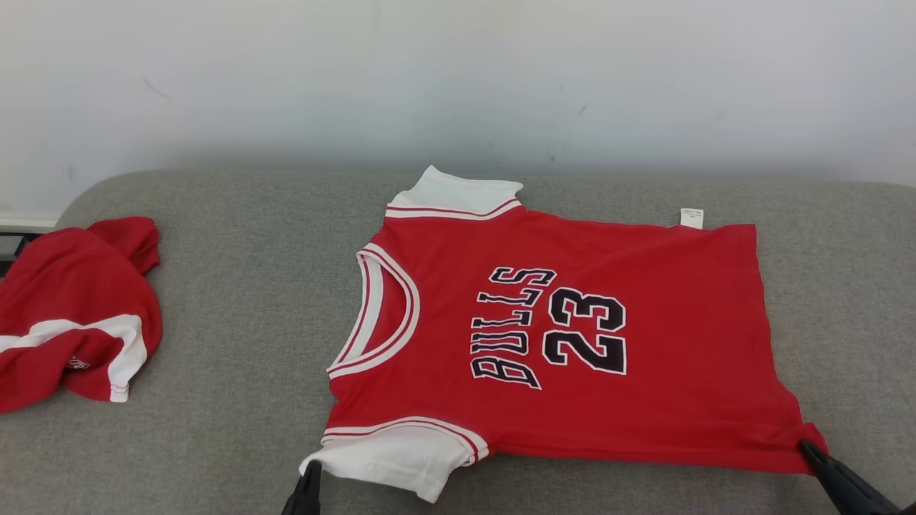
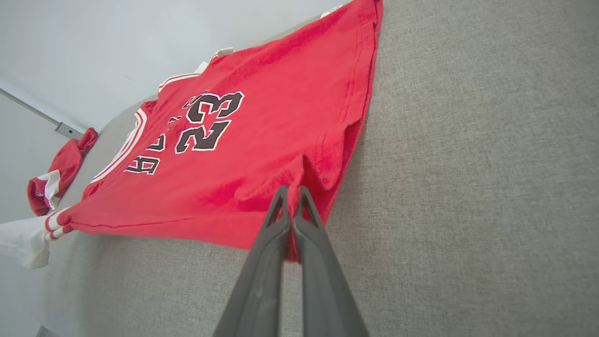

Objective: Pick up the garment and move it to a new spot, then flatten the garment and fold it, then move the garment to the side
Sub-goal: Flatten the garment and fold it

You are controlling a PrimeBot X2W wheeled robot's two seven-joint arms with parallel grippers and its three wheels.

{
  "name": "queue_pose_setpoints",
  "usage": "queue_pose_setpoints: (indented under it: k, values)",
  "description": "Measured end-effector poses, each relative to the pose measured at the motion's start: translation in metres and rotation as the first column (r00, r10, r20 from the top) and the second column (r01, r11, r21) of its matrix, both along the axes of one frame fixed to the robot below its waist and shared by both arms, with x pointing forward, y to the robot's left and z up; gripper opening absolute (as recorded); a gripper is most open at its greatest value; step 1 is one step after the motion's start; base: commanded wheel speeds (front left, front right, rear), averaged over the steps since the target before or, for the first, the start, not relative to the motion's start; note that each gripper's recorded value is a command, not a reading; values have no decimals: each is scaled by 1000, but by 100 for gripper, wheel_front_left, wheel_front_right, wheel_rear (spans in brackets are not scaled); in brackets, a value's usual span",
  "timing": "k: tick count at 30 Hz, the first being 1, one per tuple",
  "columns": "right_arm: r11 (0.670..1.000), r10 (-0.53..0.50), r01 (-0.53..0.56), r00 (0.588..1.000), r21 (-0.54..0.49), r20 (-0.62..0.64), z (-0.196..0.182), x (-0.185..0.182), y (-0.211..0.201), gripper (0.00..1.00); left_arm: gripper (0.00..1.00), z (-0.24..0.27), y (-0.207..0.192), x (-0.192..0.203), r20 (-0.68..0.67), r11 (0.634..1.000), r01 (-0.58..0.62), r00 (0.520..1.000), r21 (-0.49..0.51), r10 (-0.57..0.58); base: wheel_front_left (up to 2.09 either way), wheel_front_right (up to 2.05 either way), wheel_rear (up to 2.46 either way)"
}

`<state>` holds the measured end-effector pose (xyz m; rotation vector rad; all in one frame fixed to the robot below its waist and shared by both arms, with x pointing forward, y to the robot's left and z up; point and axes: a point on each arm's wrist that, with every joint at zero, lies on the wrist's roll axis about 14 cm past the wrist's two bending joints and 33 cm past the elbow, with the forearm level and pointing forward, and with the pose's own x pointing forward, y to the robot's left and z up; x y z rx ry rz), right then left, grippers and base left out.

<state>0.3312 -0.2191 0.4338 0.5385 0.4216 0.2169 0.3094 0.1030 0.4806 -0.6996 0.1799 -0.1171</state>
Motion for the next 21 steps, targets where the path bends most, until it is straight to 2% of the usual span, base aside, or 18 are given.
queue_pose_setpoints:
  k: [4,11,21]
  values:
    - [1000,0,1,999,-14,40,10,6,-3,0,0,17,-6,11,68,998,43,997,35,-46,0,0,0]
    - [999,34,-37,991,23,127,40,12,11,0,0,56,-8,33,189,995,81,978,56,-90,0,0,0]
    - [1000,17,-16,989,-9,144,53,19,-5,0,0,73,-9,62,236,986,124,961,108,-147,0,0,0]
